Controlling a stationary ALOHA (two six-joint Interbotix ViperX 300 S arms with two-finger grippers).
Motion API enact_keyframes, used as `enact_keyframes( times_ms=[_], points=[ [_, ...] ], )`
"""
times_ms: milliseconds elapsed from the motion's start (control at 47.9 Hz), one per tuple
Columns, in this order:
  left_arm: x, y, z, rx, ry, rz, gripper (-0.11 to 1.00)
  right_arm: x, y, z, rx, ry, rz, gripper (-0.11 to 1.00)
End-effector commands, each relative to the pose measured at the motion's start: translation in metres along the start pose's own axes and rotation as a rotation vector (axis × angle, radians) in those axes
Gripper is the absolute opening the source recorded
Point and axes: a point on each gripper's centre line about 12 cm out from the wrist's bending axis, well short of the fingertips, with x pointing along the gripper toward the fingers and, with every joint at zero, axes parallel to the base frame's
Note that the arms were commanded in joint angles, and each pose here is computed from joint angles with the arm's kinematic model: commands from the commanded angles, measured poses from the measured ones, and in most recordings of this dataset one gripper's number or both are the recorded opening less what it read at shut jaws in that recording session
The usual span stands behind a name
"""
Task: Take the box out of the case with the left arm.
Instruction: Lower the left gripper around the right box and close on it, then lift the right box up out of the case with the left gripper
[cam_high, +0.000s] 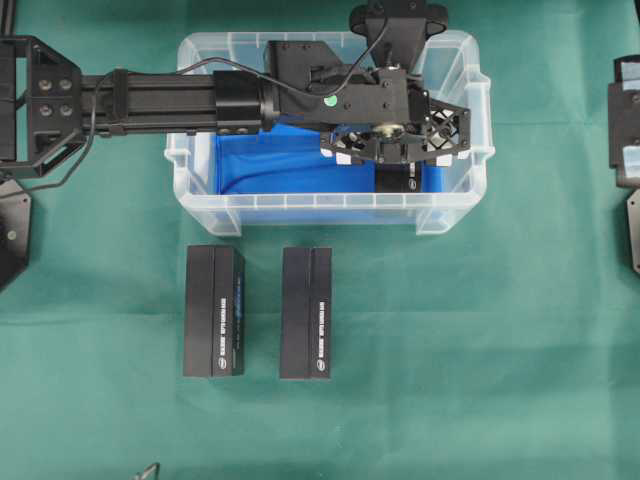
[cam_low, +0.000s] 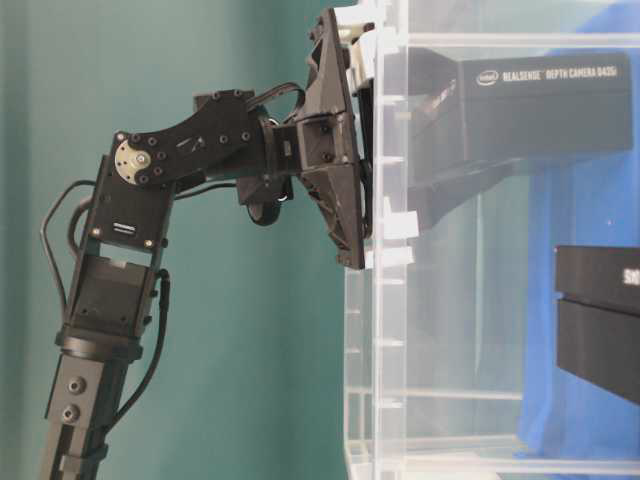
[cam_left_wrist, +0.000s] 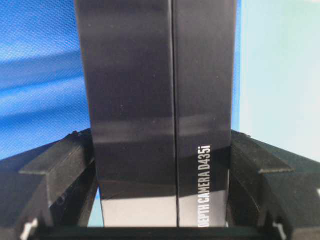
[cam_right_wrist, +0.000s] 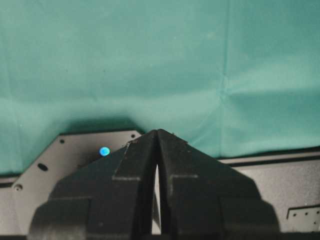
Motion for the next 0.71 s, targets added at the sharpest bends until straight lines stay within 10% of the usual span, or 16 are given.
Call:
enact_keyframes(
  times_ms=[0,689],
  points=[
    [-0.017,-0.007,0.003,-0.003,-0.010,-0.047,0.61,-0.003,0.000,0.001,0.003,-0.012,0.003,0.02],
    [-0.072,-0.006,0.010,-0.021,-0.016,-0.054,0.61,-0.003,0.000,0.001,0.003,-0.012,0.003,0.02]
  ],
)
